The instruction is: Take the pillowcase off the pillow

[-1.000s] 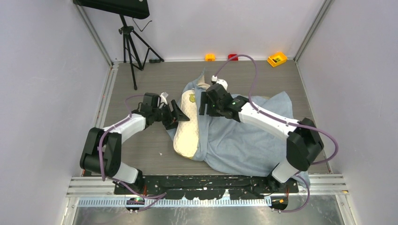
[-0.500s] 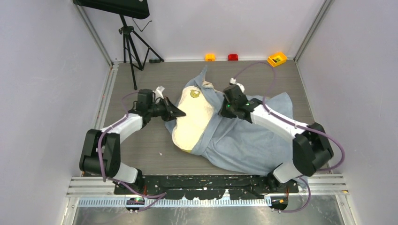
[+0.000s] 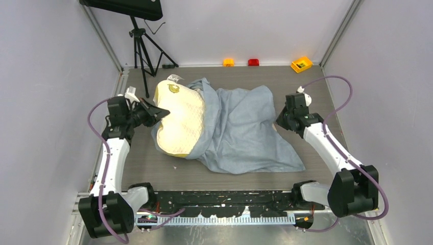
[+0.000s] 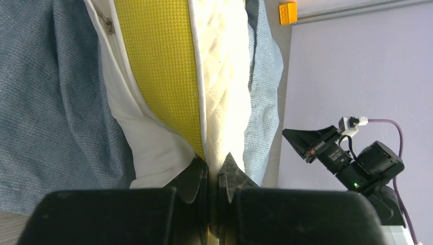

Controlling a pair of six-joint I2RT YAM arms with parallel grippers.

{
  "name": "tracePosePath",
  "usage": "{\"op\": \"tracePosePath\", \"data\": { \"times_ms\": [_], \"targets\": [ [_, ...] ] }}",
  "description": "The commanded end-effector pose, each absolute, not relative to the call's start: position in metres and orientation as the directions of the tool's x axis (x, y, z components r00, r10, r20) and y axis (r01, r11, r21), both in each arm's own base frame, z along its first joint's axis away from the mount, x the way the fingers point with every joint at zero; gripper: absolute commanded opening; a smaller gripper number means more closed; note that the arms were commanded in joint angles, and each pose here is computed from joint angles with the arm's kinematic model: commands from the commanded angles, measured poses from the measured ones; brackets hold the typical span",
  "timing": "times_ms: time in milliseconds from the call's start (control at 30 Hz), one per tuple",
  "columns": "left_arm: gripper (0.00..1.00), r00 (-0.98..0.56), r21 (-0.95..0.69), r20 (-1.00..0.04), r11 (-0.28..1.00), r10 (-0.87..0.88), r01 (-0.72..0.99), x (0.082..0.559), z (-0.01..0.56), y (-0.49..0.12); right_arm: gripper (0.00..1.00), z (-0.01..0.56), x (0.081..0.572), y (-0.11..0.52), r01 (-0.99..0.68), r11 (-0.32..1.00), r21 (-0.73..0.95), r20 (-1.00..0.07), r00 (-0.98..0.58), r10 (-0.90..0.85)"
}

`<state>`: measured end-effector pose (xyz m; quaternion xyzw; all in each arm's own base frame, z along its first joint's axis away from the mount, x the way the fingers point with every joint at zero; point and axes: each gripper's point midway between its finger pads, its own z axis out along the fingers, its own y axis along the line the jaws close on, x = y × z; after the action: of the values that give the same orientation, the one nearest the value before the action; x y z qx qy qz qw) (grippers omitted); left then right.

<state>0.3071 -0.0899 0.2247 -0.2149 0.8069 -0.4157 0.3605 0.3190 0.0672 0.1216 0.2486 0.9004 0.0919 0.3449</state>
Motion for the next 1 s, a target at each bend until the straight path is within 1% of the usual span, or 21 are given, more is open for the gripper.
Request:
{"op": "tracePosePath", "data": {
  "times_ms": [0,33,67,133,200,233,300,367,400,500,700,833,967],
  "targets": [
    [0.00,-0.624,-0.818,-0.454,0.575,-0.636,0.008,0.305,0.252,-0.085,0.10,0.150,0.319,0.062,0.342,0.872,0.351,-0.629,-0.603,0.490],
    [0.00,-0.630,-0.824,-0.451,0.565,-0.632,0.022,0.304,0.254,-0.088,0.12,0.156,0.319,0.066,0.312,0.878,0.364,-0.632,-0.610,0.478],
    [0.00,-0.637,-0.831,-0.447,0.556,-0.627,0.036,0.303,0.256,-0.090,0.15,0.162,0.319,0.073,0.273,0.882,0.383,-0.628,-0.623,0.466],
    [0.00,-0.653,-0.841,-0.439,0.538,-0.617,0.058,0.300,0.259,-0.095,0.33,0.175,0.315,0.094,0.168,0.880,0.444,-0.607,-0.665,0.434],
    [0.00,-0.666,-0.845,-0.439,0.528,-0.602,0.080,0.295,0.262,-0.099,0.55,0.187,0.310,0.111,0.079,0.864,0.496,-0.592,-0.698,0.404],
    [0.00,-0.672,-0.847,-0.438,0.525,-0.597,0.086,0.293,0.262,-0.100,0.64,0.194,0.306,0.119,0.039,0.850,0.526,-0.585,-0.708,0.395],
    [0.00,-0.679,-0.849,-0.440,0.519,-0.587,0.101,0.289,0.264,-0.103,0.76,0.207,0.300,0.132,-0.028,0.819,0.574,-0.578,-0.722,0.380],
    [0.00,-0.680,-0.849,-0.447,0.516,-0.581,0.118,0.286,0.267,-0.104,0.85,0.219,0.294,0.138,-0.069,0.800,0.596,-0.583,-0.723,0.371],
    [0.00,-0.680,-0.849,-0.449,0.515,-0.579,0.122,0.285,0.268,-0.105,0.87,0.222,0.291,0.141,-0.088,0.794,0.601,-0.582,-0.729,0.360],
    [0.00,-0.688,-0.857,-0.444,0.495,-0.573,0.141,0.283,0.273,-0.108,0.89,0.225,0.284,0.140,-0.094,0.802,0.590,-0.577,-0.743,0.339],
    [0.00,-0.711,-0.905,-0.365,0.409,-0.601,0.119,0.289,0.271,-0.113,0.89,0.217,0.273,0.135,-0.088,0.815,0.573,-0.572,-0.754,0.321],
    [0.00,-0.679,-0.910,-0.372,0.393,-0.633,0.132,0.289,0.271,-0.112,0.90,0.222,0.263,0.142,-0.110,0.789,0.605,-0.554,-0.770,0.317],
    [0.00,-0.675,-0.907,-0.383,0.394,-0.630,0.148,0.286,0.275,-0.113,0.91,0.231,0.259,0.144,-0.118,0.779,0.615,-0.550,-0.773,0.317]
  ]
}}
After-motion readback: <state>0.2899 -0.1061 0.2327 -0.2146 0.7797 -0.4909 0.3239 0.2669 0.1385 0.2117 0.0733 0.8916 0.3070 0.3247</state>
